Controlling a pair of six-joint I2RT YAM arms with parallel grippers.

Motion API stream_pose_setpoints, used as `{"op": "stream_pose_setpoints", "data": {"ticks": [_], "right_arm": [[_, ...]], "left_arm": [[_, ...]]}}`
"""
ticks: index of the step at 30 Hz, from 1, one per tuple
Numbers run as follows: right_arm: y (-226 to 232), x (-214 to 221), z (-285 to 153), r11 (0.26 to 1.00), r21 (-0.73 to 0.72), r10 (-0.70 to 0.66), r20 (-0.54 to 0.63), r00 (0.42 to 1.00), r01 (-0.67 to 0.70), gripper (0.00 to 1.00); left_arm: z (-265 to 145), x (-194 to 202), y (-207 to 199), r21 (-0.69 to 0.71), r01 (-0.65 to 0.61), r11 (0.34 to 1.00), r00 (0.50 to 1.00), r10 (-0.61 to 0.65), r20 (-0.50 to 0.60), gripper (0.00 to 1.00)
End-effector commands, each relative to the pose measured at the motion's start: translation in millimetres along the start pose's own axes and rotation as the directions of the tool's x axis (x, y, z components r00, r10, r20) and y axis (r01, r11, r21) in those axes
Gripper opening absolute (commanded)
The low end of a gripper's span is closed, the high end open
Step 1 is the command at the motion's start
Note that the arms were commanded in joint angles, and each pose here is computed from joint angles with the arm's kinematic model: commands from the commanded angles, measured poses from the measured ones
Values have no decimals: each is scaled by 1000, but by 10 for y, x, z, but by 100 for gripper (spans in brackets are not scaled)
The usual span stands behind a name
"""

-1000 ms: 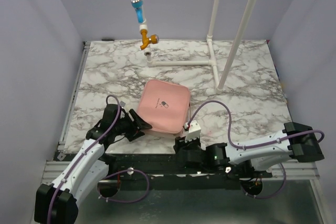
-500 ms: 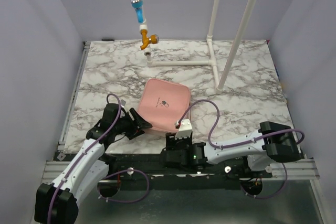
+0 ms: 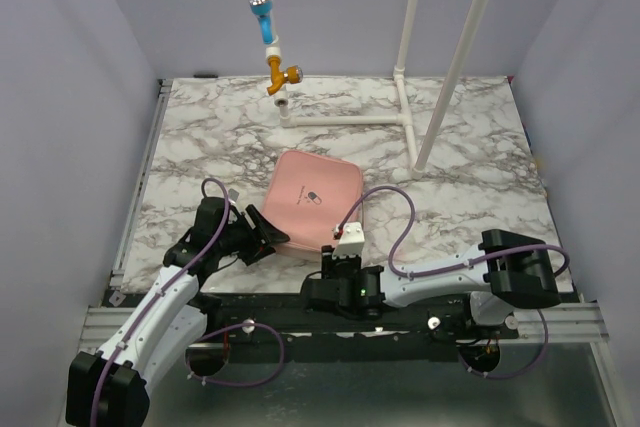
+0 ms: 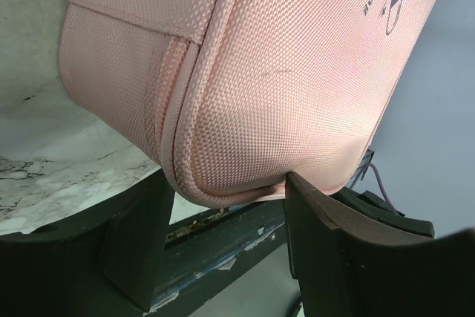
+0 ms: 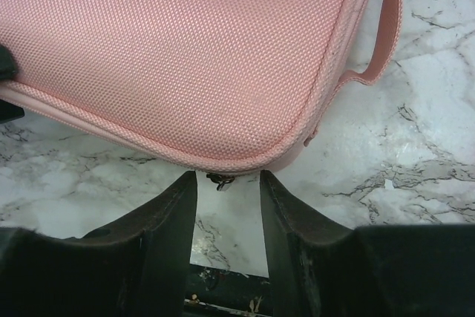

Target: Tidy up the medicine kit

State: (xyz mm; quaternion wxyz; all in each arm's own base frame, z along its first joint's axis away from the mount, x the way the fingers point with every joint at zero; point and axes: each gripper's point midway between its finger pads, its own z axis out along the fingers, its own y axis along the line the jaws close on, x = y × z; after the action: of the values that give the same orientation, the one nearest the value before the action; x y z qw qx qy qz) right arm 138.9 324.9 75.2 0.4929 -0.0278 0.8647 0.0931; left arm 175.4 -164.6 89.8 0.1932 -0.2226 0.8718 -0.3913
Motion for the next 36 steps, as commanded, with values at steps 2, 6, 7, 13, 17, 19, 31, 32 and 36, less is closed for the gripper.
{"op": "stream_pose_setpoints", "data": {"ticks": [2,6,7,13,17,19,31,32,36], "right_arm": [[7,-124,73,999,25,25,81,996,-27,39],[-41,-145,102,999,39,24,91,996,-28,32],[-53,-153,105,999,41,26,92,995,-30,30],[-115,-188,135,998,57,22,101,995,-27,23],[-128,-177,155,998,65,12,102,995,-18,14],[-146,-171,163,998,69,7,102,995,-14,10],[-191,-49,184,997,20,-72,69,995,71,1],[-160,-27,173,997,-6,-83,61,995,83,1],[-26,68,106,987,-109,-116,41,992,120,1]], "left_arm": [[16,-78,2,11,-22,1000,999,21,42,63],[22,-65,18,9,-20,1000,999,20,38,63],[21,-64,21,10,-20,1000,999,19,38,63],[19,-68,17,10,-21,1000,999,20,39,63],[22,-65,18,9,-23,1000,999,22,35,63],[21,-63,17,9,-23,1000,999,22,34,63],[3,-85,-20,13,-30,999,999,30,38,63],[2,-86,-24,12,-31,999,999,31,36,63],[-25,-135,-53,9,-41,999,998,40,48,63]]}}
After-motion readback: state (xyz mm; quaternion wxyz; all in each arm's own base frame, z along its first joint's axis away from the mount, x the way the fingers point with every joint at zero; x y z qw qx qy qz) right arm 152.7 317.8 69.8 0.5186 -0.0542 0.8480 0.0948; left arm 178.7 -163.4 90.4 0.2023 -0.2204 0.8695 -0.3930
